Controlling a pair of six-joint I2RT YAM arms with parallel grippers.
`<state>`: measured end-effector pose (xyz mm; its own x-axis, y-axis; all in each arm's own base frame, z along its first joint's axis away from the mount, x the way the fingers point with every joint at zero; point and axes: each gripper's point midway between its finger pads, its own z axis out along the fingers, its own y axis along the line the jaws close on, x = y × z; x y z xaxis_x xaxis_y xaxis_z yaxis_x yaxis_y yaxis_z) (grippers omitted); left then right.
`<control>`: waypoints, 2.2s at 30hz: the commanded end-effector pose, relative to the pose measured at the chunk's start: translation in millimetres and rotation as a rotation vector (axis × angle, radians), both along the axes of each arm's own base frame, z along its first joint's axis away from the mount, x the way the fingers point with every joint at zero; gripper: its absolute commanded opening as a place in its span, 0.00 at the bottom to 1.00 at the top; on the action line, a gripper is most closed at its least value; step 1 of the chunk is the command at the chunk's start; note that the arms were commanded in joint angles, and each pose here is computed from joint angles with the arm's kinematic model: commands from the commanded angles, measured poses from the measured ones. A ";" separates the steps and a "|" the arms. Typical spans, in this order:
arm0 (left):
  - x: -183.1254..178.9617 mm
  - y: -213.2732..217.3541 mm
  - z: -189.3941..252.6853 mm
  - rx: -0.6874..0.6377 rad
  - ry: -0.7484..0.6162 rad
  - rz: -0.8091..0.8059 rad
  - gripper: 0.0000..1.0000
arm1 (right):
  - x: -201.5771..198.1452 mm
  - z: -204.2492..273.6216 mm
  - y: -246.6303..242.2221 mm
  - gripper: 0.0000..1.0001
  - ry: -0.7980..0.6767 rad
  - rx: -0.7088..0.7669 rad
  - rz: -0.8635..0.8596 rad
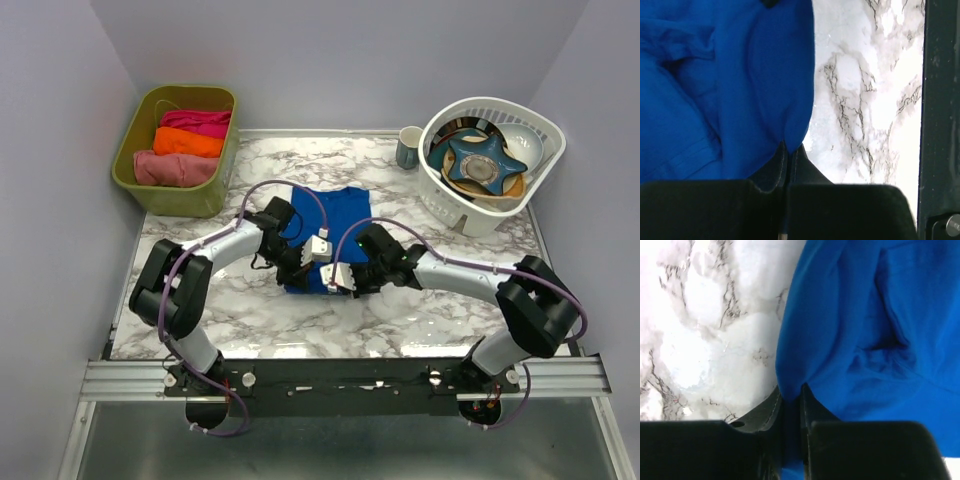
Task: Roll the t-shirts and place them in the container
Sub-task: Roll the T-shirt to the center of the board.
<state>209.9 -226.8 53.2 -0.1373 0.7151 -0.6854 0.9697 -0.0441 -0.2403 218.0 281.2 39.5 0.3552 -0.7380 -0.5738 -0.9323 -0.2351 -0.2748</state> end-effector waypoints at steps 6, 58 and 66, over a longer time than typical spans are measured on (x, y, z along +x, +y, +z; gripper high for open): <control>-14.5 12.0 41.1 -0.054 0.397 -0.032 0.00 | -11.8 14.3 -21.3 0.12 0.389 -0.043 -0.125; 33.6 5.8 75.9 -0.220 -1.012 0.143 0.77 | 58.0 -60.8 -48.7 0.15 1.155 -0.469 -0.496; 18.0 -4.8 53.4 -0.218 -1.289 0.079 0.82 | 56.6 -62.5 -48.9 0.16 1.147 -0.483 -0.492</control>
